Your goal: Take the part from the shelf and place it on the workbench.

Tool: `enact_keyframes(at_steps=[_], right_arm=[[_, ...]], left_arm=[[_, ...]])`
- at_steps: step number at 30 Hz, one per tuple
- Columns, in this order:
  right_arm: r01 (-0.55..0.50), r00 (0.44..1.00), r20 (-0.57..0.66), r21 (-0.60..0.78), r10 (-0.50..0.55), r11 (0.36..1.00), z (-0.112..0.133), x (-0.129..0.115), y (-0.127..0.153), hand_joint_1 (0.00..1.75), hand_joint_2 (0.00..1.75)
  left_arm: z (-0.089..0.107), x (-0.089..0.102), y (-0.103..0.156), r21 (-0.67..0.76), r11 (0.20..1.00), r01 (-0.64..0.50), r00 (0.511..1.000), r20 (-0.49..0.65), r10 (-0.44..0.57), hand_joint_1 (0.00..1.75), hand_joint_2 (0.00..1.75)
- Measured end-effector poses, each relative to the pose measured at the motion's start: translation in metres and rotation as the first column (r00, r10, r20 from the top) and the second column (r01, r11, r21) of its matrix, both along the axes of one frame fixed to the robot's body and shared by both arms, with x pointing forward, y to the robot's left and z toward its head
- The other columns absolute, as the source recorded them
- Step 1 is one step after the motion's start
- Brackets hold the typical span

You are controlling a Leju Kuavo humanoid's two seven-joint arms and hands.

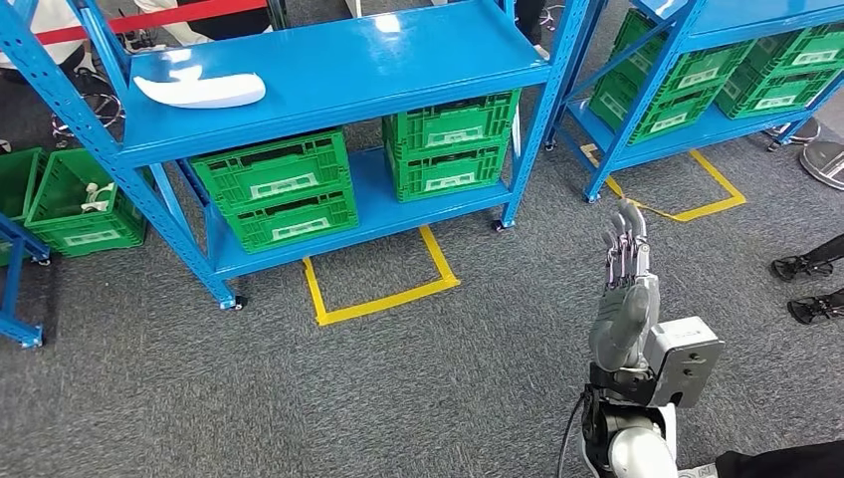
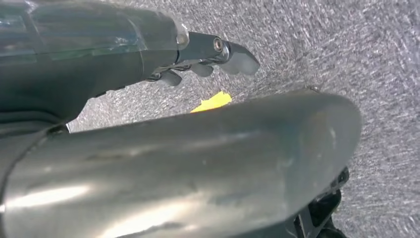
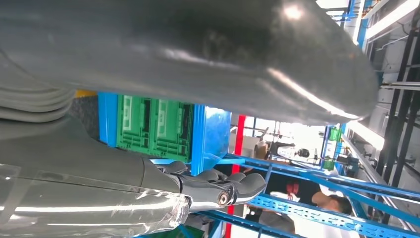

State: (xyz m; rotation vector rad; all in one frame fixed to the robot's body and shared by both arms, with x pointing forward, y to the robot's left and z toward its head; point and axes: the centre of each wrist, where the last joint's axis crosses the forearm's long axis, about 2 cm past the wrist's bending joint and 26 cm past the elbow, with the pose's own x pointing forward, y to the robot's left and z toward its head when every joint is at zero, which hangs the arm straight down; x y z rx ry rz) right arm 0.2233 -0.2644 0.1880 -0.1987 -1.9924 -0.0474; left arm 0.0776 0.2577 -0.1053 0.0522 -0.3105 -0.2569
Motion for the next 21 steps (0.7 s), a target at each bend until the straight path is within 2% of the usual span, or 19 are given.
enact_keyframes(at_steps=[21], right_arm=[[-0.008,1.0,-0.002,0.003,0.008,1.0,-0.0015,0.0016,0.0008,0.0,0.0]], left_arm=[[-0.0003,-0.0009,0.0019,0.004,1.0,-0.008,1.0,-0.007,0.008,0.0,0.0]])
